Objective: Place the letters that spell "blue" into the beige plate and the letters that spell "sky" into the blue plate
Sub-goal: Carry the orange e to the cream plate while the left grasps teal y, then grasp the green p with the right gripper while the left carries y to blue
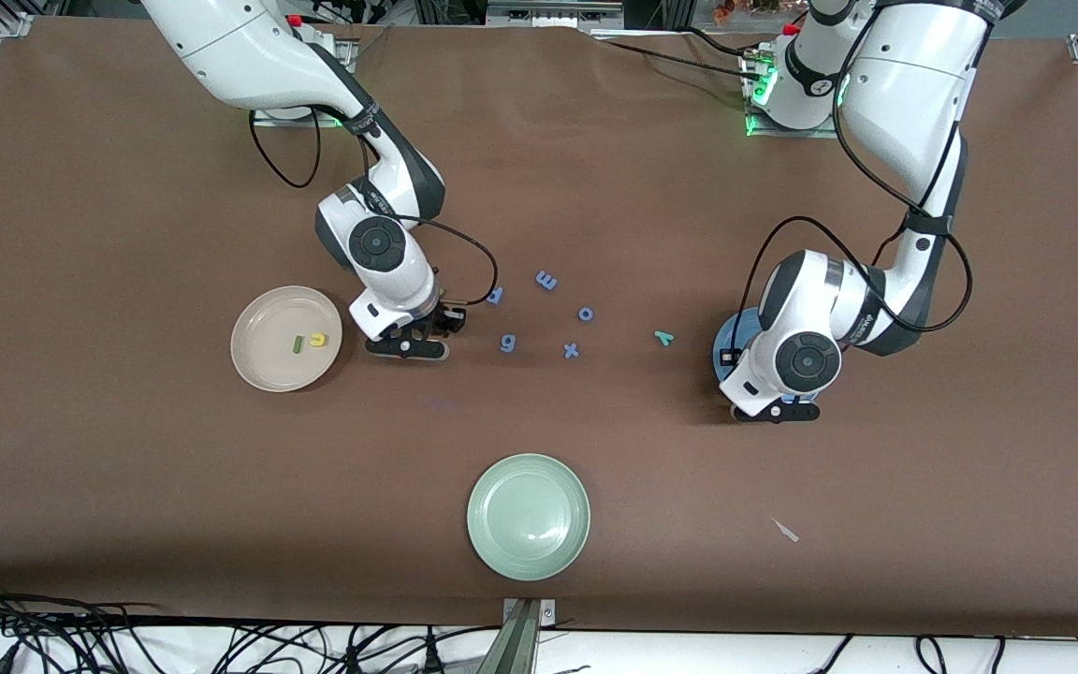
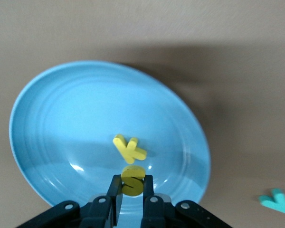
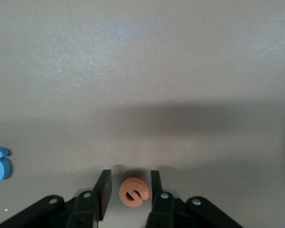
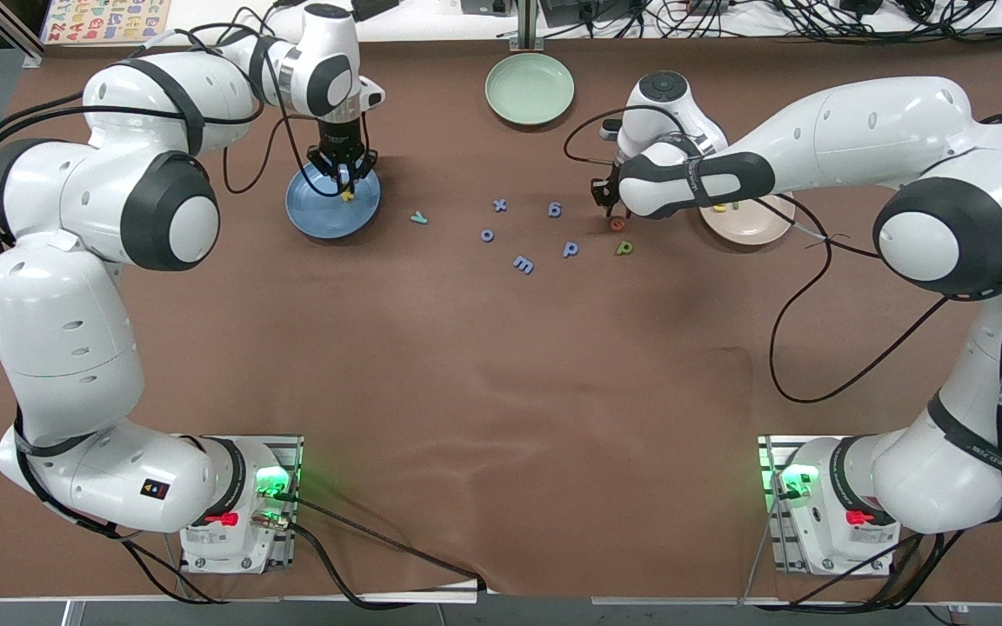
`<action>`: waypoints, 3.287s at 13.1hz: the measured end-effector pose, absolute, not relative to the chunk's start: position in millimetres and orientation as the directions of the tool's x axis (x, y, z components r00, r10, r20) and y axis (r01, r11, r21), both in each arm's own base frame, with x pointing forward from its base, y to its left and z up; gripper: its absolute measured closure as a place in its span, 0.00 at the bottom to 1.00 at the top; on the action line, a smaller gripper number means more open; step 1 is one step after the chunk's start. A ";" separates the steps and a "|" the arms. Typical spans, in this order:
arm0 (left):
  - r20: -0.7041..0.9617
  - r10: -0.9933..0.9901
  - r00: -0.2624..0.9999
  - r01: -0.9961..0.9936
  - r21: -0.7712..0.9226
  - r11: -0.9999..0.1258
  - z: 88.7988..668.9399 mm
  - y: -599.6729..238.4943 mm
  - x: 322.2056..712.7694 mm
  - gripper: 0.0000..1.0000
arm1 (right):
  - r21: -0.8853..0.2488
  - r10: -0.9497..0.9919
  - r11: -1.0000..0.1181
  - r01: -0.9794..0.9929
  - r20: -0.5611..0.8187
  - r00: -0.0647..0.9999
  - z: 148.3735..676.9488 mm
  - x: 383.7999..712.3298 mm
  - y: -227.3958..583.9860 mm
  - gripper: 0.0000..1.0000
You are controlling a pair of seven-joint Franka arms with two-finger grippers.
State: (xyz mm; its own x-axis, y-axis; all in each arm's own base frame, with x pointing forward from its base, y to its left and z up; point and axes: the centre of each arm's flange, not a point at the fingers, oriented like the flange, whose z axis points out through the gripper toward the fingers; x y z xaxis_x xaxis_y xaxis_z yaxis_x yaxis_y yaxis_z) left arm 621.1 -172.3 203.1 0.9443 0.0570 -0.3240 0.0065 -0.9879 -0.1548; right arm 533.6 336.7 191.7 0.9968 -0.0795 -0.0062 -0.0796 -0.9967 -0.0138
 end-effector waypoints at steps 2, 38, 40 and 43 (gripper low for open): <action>-0.344 0.057 0.937 0.002 -0.158 -0.987 194.6 -166.9 615.9 0.79 | -0.012 -0.078 -0.997 -0.078 -0.008 0.997 190.2 533.0 336.8 0.47; -0.136 0.686 0.715 0.692 -0.007 -0.722 176.8 -291.4 555.2 0.75 | 0.135 -0.031 -0.991 -0.019 -0.084 0.996 224.3 543.7 272.0 0.25; -0.147 0.670 0.727 0.672 -0.044 -0.739 191.6 -286.7 557.6 0.75 | 0.126 -0.156 -0.981 -0.145 -0.077 0.985 218.7 525.1 304.3 0.25; -0.140 0.611 0.779 0.602 -0.105 -0.792 218.6 -272.3 564.8 0.75 | 0.098 -0.265 -0.961 -0.258 -0.070 0.962 205.7 506.9 331.5 0.25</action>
State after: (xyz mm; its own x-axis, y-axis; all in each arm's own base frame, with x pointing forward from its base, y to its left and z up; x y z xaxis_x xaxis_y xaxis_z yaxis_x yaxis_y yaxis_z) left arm 564.8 -272.3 218.6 0.7790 0.6111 -0.1403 0.6020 -0.7915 -0.1052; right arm 506.9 331.5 205.7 0.9617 -0.2652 -0.0695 -0.2580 -0.9612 0.0978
